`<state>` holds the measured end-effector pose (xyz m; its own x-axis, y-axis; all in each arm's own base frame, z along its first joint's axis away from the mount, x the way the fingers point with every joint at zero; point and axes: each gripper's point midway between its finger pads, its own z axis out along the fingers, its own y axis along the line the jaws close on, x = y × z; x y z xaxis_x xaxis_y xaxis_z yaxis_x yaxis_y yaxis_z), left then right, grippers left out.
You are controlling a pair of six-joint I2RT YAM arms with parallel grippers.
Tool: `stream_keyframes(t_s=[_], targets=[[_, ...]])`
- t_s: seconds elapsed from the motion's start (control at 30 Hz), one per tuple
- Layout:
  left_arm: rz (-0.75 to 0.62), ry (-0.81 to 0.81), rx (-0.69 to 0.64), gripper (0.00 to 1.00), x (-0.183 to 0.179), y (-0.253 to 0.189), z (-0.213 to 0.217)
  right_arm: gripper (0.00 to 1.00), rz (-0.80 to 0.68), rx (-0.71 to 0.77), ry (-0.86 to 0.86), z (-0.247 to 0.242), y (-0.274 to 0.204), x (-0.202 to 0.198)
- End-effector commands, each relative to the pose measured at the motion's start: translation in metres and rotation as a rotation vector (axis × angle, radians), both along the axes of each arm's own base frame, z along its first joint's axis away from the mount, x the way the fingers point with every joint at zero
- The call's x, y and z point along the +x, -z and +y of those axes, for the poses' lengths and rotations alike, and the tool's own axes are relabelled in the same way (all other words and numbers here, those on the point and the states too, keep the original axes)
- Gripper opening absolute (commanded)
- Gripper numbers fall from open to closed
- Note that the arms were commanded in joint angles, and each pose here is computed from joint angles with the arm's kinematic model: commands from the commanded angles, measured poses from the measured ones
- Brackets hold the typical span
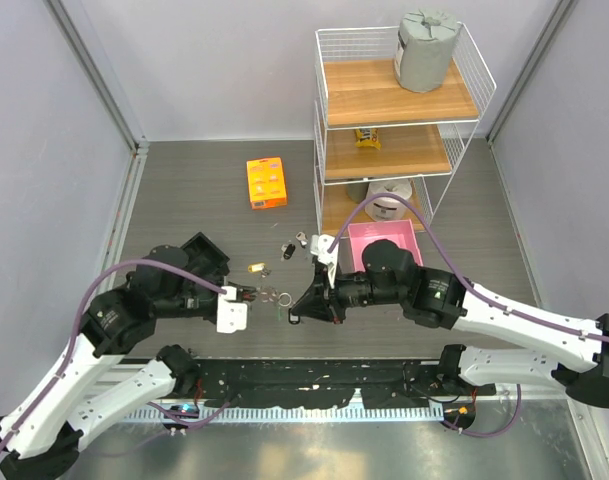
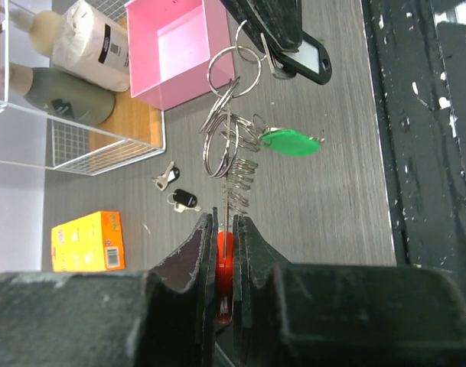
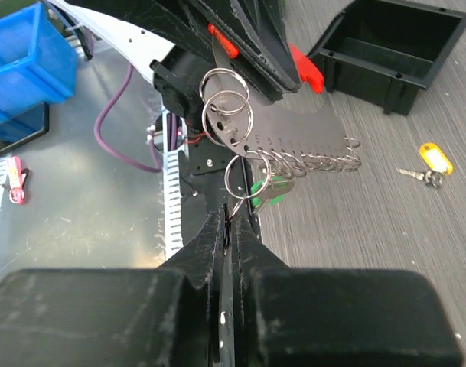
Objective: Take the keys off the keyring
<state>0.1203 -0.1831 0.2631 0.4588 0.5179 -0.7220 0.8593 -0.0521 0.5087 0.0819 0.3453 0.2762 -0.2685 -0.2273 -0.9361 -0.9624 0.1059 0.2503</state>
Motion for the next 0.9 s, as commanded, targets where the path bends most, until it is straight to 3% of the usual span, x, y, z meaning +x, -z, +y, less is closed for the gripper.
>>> stream_keyframes(t_s=[0.0, 0.23, 0.4, 0.53, 0.7, 0.87], targets=[[-0.014, -0.005, -0.151, 0.0, 0.004, -0.021, -0.017, 0.05, -0.039, -0.074, 0.074, -0.017, -0.009, 0.01], [0.153, -0.044, -0.245, 0.0, 0.002, 0.0, -0.032, 0.05, -0.116, -0.15, 0.145, -0.03, -0.023, 0.026], [0.26, -0.072, -0.363, 0.0, 0.0, 0.005, -0.043, 0.05, -0.09, -0.198, 0.09, -0.03, -0.031, 0.02], [0.282, -0.085, -0.446, 0.17, 0.001, 0.011, -0.047, 0.05, -0.042, -0.254, 0.044, -0.025, -0.031, 0.015], [0.277, -0.085, -0.491, 0.5, 0.001, 0.016, -0.047, 0.05, -0.016, -0.3, -0.002, -0.023, -0.034, 0.016], [0.238, -0.014, -0.517, 0.57, -0.006, 0.004, -0.051, 0.05, 0.019, -0.317, -0.058, -0.019, -0.035, 0.013]])
